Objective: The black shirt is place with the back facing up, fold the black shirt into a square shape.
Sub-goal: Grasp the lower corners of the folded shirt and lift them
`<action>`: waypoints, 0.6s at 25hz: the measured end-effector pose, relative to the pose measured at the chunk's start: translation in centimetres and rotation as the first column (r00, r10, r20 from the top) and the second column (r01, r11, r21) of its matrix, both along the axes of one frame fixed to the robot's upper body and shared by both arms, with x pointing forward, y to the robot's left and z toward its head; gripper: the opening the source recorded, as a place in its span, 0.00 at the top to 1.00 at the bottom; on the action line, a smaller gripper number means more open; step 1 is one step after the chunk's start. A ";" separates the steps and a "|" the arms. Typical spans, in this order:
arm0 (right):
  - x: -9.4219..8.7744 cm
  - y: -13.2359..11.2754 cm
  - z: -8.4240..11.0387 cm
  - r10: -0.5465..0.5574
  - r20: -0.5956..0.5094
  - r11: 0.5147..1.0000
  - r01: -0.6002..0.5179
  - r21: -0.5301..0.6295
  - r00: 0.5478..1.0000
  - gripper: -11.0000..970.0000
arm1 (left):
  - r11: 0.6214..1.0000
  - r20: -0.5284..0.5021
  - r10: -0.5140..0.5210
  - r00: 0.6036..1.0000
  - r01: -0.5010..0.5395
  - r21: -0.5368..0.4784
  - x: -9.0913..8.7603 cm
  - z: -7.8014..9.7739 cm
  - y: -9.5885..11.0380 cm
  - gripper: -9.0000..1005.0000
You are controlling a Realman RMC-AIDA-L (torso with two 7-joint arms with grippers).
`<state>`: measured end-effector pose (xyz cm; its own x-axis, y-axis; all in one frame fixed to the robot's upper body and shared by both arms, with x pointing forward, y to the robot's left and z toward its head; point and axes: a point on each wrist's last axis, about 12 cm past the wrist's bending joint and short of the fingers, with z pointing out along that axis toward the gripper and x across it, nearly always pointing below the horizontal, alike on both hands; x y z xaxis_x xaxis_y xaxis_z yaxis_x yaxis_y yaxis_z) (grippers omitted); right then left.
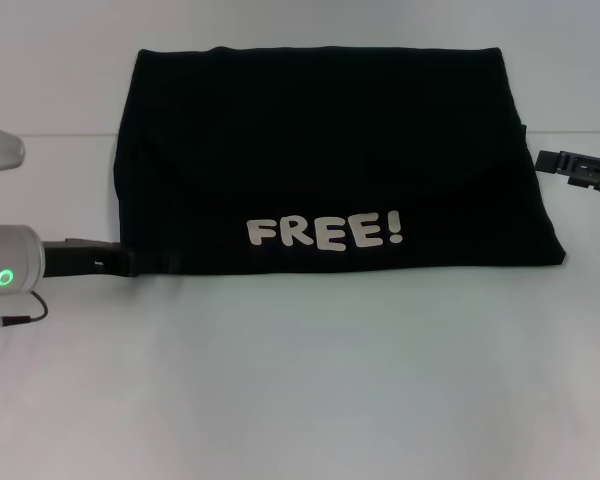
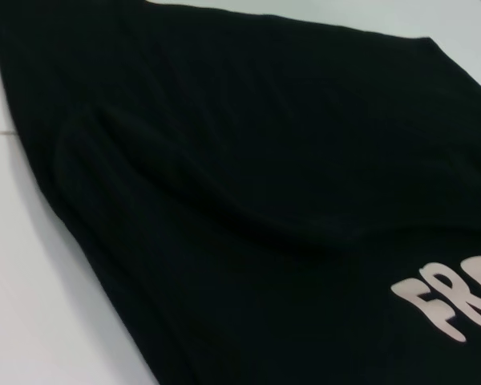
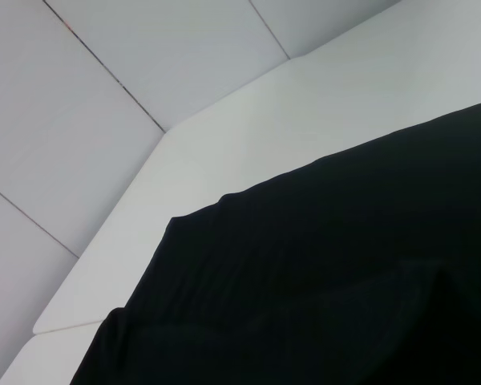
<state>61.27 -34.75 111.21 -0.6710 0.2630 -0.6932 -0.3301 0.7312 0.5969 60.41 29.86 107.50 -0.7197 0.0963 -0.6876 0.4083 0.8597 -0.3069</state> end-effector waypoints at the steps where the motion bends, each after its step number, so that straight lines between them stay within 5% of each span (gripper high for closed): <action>1: 0.0 0.0 0.0 -0.001 0.000 1.000 0.001 0.000 1.000 0.06 | 1.000 -0.001 -0.005 1.000 0.005 0.003 0.0 0.0 -0.1 0.12; 10: -0.1 -0.1 -0.1 -0.002 -0.004 1.000 0.002 -0.003 1.000 0.06 | 1.000 -0.006 0.005 1.000 -0.005 0.023 0.0 -0.1 0.2 0.22; 15: -0.2 -0.2 -0.2 0.000 -0.008 1.000 0.000 -0.003 1.000 0.06 | 1.000 -0.005 0.002 1.000 -0.002 0.026 0.1 0.0 0.1 0.42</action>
